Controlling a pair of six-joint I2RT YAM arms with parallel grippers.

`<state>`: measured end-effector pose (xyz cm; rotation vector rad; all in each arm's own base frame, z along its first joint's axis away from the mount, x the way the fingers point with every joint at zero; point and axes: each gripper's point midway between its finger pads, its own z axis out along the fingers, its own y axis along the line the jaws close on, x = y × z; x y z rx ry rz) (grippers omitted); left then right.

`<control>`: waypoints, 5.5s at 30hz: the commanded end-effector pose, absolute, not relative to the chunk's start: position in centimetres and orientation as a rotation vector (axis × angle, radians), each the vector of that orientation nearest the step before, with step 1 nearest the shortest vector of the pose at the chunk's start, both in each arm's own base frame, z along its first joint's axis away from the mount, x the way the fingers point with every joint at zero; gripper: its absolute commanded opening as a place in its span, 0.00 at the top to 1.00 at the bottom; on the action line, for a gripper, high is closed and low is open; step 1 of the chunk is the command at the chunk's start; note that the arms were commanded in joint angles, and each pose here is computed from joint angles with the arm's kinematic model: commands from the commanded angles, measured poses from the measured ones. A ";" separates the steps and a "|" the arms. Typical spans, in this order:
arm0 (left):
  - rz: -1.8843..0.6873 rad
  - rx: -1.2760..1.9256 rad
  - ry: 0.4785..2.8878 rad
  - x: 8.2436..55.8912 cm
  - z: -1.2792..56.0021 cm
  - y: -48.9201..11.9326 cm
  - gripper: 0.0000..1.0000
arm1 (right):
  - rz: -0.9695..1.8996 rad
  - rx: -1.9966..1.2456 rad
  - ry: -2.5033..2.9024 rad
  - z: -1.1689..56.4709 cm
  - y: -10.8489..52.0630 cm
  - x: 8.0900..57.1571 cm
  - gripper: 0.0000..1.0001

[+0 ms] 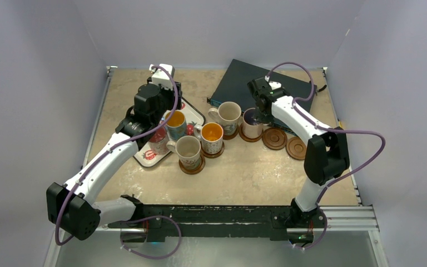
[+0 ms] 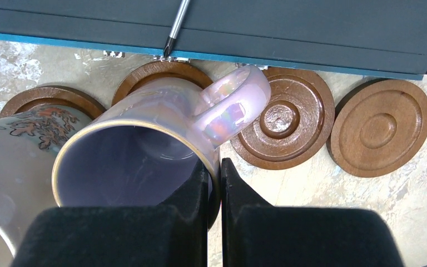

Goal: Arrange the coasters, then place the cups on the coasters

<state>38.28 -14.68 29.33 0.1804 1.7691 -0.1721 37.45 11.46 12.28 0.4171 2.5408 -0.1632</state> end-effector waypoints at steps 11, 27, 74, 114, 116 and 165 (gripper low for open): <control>-0.169 0.170 1.713 38.2 31.0 -14.4 0.44 | -0.092 0.350 2.433 15.0 11.9 40.3 1.00; -0.168 0.167 1.706 38.1 31.3 -14.3 0.44 | -0.116 0.340 2.473 13.9 11.7 39.4 1.00; -0.180 0.173 1.715 38.2 30.9 -14.6 0.44 | -0.026 0.271 2.413 14.7 12.4 39.8 0.51; -0.240 0.173 1.744 38.4 29.9 -15.7 0.43 | 0.164 0.212 2.220 21.0 12.7 37.6 0.30; -0.237 0.172 1.763 38.5 29.3 -15.7 0.43 | 0.190 0.205 2.192 22.2 12.6 37.0 0.27; -0.441 -0.658 2.374 28.5 10.4 -3.8 0.53 | 0.345 -0.009 1.881 26.9 11.9 31.5 0.08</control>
